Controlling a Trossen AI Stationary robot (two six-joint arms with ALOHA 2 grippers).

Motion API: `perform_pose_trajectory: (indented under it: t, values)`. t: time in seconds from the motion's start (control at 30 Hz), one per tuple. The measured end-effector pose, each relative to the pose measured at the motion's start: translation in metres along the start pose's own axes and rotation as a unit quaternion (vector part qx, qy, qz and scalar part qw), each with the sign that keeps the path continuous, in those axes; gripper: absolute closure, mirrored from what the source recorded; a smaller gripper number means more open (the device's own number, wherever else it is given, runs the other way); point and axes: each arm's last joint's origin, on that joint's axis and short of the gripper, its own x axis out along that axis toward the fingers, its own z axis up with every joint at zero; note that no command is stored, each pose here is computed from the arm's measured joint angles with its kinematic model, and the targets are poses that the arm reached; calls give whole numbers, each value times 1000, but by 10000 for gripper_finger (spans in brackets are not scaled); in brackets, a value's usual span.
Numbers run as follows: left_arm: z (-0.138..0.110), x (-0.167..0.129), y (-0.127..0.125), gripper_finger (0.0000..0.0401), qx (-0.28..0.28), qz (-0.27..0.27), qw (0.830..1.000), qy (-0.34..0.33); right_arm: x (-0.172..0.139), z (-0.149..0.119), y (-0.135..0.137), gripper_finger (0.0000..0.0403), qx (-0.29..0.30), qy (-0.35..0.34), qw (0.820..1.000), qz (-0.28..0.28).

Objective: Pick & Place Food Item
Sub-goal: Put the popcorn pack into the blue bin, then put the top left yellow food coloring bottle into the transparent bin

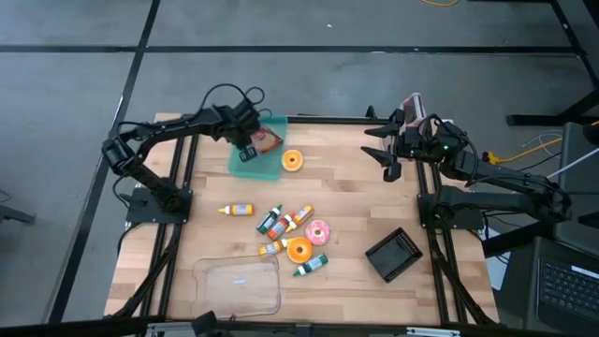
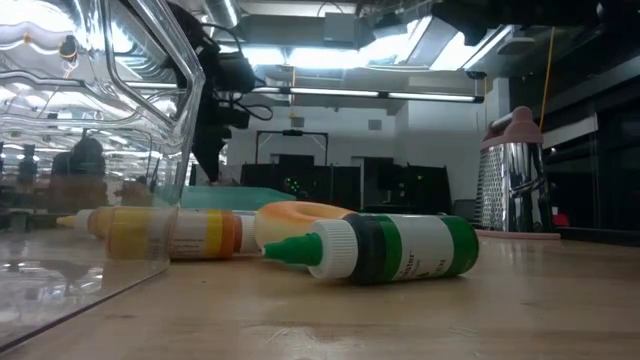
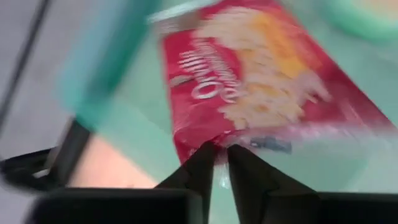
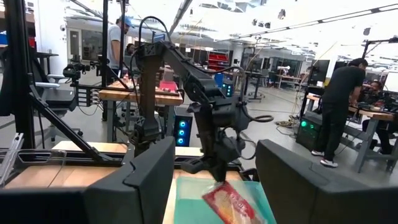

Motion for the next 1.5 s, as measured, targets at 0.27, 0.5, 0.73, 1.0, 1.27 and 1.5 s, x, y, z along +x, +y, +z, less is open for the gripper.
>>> perform_pose_trajectory:
  t: [0.27,0.5,0.73,1.0,1.27,1.5]
  values:
    - [2,-10,-21,259,13,-68,997,-23,0,0,0,181,1,0,1000,3]
    - [7,-50,-40,218,53,-87,987,-126,0,0,1,181,-2,-2,1000,11]
    - [19,-123,-64,217,115,-117,909,-384,4,1,2,181,-7,-16,1000,17]
    - [6,-183,-90,235,110,-186,822,-527,31,-13,8,181,-42,-16,998,31]
    - [12,-165,-121,231,116,-239,840,-474,63,-20,8,181,-23,4,999,22]
    - [27,-123,-146,231,129,-240,872,-407,92,-26,8,181,-15,29,999,37]
